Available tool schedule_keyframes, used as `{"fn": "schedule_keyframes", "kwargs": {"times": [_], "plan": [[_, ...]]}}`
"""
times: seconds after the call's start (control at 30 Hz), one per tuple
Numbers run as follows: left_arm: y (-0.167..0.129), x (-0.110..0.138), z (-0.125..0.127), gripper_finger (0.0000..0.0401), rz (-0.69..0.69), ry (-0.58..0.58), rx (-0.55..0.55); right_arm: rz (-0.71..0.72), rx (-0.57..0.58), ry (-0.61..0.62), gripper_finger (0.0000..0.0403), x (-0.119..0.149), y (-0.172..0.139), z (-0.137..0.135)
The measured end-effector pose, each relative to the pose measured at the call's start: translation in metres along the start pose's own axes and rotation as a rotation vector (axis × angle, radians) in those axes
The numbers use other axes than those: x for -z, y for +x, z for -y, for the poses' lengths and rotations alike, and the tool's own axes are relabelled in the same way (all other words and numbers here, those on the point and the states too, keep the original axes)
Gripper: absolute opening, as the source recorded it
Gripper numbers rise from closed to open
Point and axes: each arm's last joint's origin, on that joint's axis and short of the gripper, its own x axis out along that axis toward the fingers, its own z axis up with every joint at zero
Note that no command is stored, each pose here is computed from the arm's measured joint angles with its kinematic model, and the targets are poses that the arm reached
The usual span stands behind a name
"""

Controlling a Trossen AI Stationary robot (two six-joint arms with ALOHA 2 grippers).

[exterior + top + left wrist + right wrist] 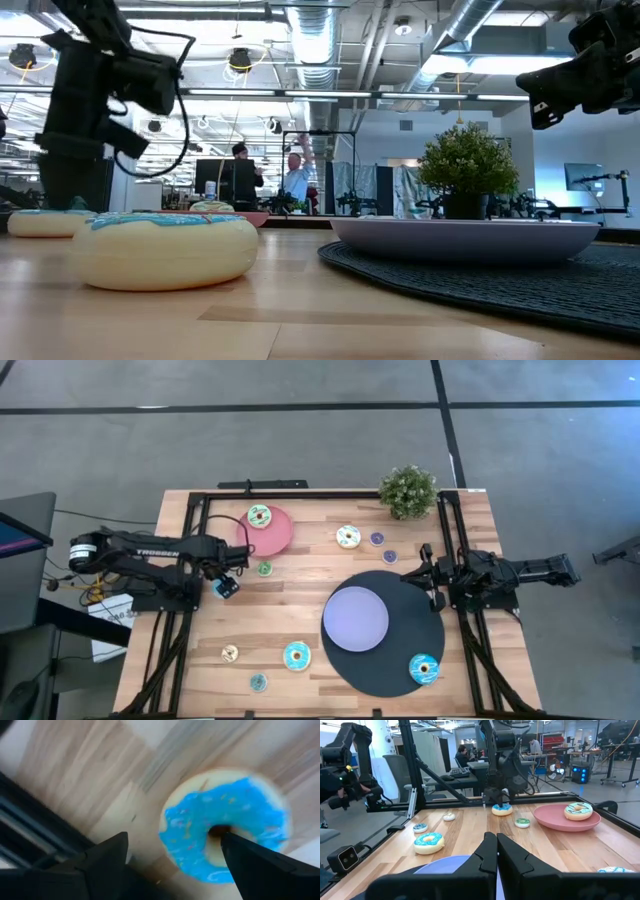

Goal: Pick & Place donuts
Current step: Put the big blue donut on the pink plate

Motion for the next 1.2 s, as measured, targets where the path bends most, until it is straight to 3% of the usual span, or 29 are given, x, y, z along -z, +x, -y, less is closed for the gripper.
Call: {"fn": "schedule_keyframes", "kwargs": {"times": [0.9, 1.2], "plan": [[0.019, 0.000, 0.002, 0.0312, 0.074, -0.095, 0.035, 0.000, 0.000, 0.000, 0.0000, 0.000, 0.000, 0.000], [0.019, -0.001, 0.003, 0.0255, 0.076, -0.085, 0.036, 0.000, 0.000, 0.000, 0.0000, 0.000, 0.000, 0.000]]}}
